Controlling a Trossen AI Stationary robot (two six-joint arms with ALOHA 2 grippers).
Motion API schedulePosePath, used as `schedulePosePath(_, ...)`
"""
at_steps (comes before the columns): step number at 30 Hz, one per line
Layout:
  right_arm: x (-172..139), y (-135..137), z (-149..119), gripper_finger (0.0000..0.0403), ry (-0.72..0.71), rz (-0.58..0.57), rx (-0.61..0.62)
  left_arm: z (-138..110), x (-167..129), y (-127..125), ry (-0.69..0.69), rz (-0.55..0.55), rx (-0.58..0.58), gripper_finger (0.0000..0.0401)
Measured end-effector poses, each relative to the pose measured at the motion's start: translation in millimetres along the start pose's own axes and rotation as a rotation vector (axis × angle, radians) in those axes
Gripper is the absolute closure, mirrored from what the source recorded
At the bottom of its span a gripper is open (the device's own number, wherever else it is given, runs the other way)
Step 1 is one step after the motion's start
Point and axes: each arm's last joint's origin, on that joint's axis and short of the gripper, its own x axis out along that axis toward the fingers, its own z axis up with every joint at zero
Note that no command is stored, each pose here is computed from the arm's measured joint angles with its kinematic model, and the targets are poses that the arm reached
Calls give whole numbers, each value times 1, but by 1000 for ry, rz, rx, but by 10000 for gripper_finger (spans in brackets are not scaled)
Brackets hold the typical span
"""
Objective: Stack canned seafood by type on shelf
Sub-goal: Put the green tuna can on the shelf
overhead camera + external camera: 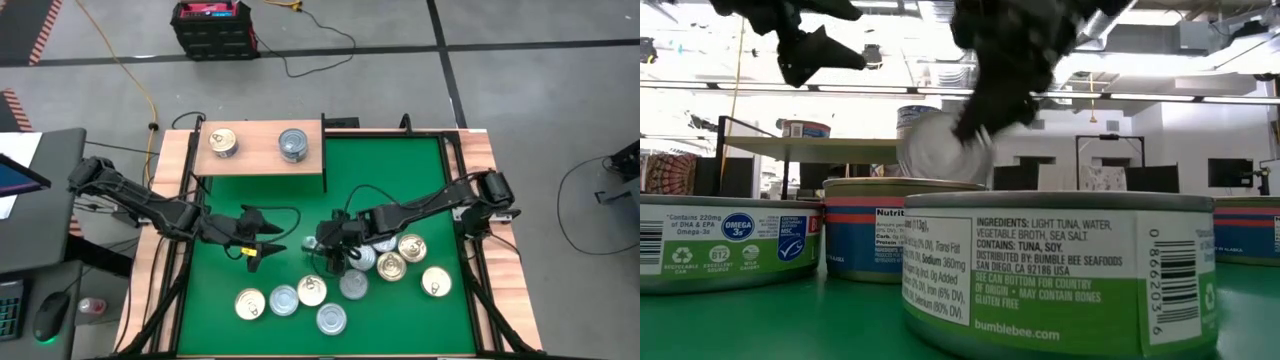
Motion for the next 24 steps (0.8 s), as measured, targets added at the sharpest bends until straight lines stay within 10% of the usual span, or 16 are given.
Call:
schedulePosePath(12,-27,10,41,241,-116,-19,-120,16,43,-17,132,74,233,106)
schedulePosePath(24,-42,18,51,238,-99,-18,-153,20,44,-20,225,106,276,189)
